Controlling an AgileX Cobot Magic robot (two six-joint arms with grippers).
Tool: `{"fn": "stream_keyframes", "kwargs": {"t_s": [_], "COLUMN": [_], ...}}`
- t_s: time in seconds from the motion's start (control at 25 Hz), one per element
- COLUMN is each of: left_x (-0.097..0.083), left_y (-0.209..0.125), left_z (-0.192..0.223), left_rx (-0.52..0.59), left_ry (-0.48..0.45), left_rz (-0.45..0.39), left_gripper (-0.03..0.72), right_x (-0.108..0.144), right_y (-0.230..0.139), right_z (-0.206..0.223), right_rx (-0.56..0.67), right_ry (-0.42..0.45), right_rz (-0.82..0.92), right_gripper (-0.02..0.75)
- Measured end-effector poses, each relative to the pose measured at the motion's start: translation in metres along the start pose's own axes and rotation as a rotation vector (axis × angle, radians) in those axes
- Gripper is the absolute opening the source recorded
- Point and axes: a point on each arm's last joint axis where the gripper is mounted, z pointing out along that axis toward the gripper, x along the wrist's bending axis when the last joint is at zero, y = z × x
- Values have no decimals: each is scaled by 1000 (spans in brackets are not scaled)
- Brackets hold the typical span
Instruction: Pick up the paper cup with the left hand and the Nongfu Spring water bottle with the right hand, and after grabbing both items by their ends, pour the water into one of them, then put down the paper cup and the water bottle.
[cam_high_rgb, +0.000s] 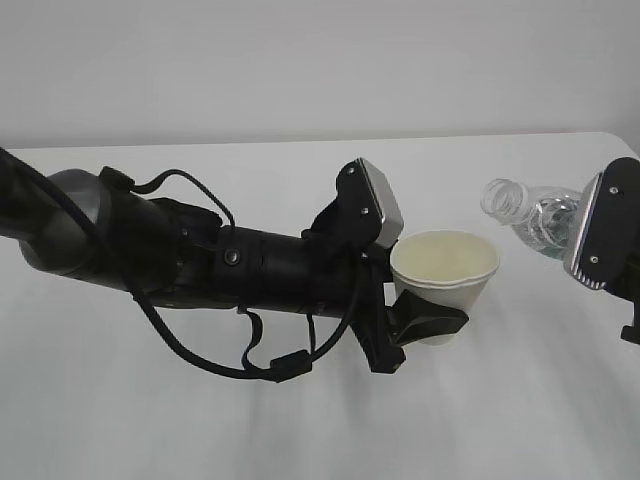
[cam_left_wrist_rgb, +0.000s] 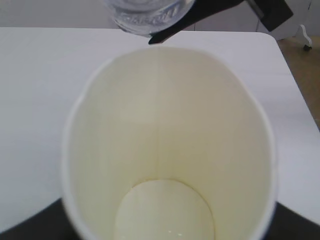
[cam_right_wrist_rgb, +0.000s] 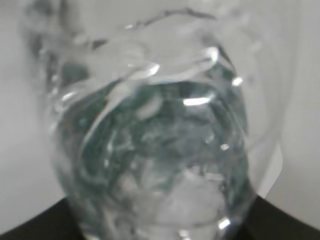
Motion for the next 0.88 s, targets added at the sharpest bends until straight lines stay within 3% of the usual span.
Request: {"fn": "stream_keyframes", "kwargs": {"t_s": [0.88], "left_x": [0], "left_y": [0], "left_z": [0], "left_rx": [0], "left_ry": [0], "left_rz": [0], "left_gripper": [418], "right_x": [-6], "right_y": [2], "right_z": [0], "right_rx": [-2], "right_ry": [-20], "right_rz": [-79], "right_gripper": [372]}}
